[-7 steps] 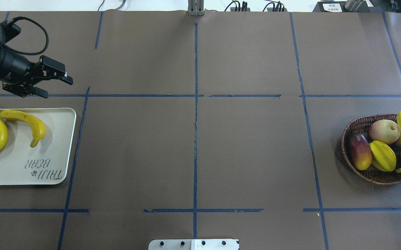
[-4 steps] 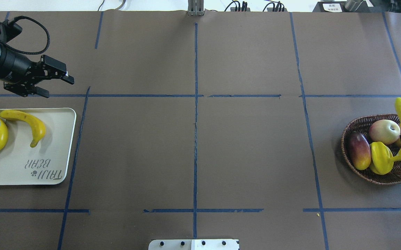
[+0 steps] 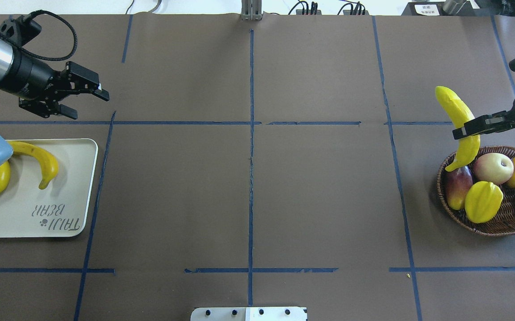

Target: Transfer all bananas from basket to plate

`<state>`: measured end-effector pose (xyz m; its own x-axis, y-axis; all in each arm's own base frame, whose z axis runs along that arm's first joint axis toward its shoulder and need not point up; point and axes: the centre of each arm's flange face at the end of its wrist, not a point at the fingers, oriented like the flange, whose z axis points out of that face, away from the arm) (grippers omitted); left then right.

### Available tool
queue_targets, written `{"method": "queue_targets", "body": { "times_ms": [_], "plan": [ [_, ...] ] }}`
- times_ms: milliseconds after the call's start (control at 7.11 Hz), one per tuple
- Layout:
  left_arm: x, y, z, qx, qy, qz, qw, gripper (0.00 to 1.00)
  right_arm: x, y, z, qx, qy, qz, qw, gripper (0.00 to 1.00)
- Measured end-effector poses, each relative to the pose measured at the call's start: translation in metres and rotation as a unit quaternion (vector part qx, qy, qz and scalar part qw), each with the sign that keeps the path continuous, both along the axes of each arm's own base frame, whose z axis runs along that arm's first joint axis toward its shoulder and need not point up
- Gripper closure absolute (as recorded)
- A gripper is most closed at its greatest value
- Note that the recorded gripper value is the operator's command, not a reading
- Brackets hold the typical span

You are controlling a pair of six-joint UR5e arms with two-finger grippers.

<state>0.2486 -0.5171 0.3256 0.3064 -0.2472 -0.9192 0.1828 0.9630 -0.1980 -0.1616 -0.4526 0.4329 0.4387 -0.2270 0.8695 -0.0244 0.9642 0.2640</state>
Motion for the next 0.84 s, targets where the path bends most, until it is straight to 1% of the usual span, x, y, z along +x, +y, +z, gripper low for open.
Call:
{"method": "queue_targets", "body": {
  "times_ms": [281, 422, 703, 844],
  "plan": [
    [0.013, -0.002, -0.018, -0.003, 0.010, 0.003, 0.9999, 0.00, -0.011, -0.005, -0.031, 0.002, -0.031, -0.020, 0.9993, 0.98],
    [0.022, -0.003, -0.035, 0.009, 0.020, 0.008, 0.9997, 0.00, -0.031, -0.009, -0.056, 0.002, -0.047, -0.029, 0.9985, 0.97],
    [0.032, -0.003, -0.079, 0.041, 0.042, 0.015, 0.9982, 0.00, -0.096, -0.014, -0.119, -0.004, -0.080, -0.056, 0.9952, 0.98],
    [0.038, 0.000, -0.095, 0.046, 0.051, 0.018, 0.9975, 0.00, -0.128, -0.013, -0.151, -0.010, -0.094, -0.054, 0.9941, 0.98]
  ]
}}
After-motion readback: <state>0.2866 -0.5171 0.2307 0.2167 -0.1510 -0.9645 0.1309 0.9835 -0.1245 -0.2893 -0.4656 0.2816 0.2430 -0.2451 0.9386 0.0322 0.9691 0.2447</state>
